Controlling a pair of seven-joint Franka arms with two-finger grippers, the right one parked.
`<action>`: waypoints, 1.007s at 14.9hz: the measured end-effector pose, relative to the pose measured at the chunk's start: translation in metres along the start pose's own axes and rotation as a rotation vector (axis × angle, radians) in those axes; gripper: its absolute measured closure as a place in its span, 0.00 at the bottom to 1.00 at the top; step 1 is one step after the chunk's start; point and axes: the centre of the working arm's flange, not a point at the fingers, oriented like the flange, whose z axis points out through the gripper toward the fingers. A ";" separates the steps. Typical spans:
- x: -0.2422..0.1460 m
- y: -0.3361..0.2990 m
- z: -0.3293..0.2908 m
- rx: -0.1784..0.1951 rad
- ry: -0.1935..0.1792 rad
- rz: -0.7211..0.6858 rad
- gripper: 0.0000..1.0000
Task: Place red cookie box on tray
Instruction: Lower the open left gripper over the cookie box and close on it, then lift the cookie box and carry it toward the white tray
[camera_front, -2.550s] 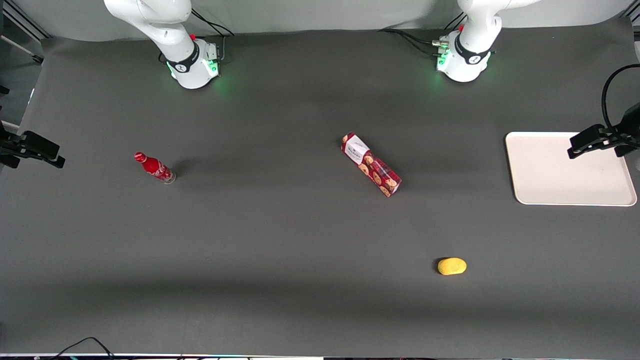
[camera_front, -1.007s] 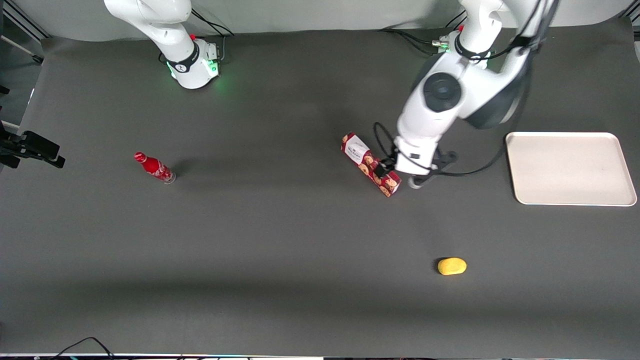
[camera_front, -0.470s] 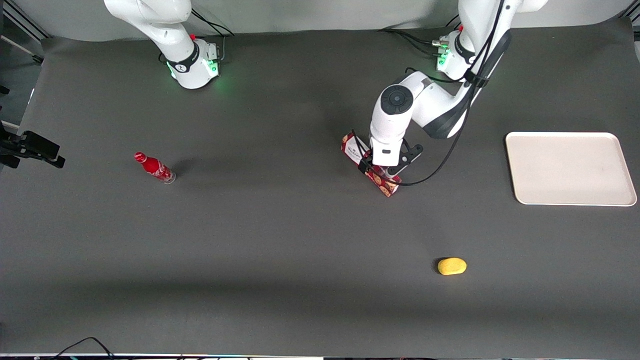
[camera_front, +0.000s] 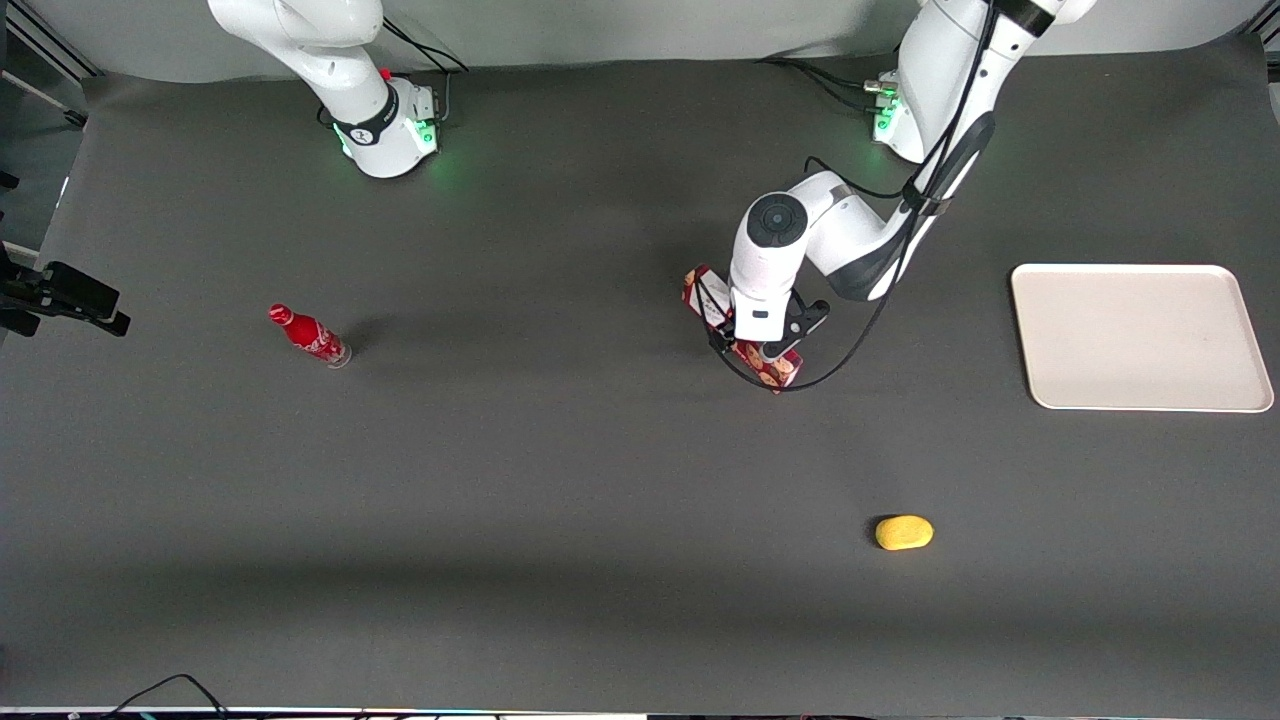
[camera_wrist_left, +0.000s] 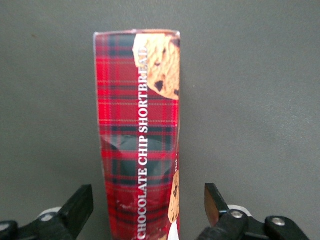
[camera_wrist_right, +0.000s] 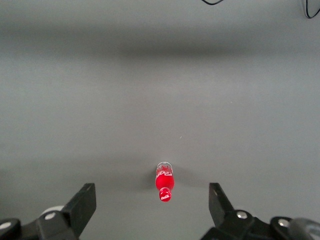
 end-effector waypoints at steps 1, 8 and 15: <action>0.000 0.000 0.002 -0.001 -0.003 -0.001 0.07; 0.000 0.001 0.002 -0.008 -0.004 -0.001 0.80; 0.017 0.014 -0.015 -0.049 0.010 -0.012 0.86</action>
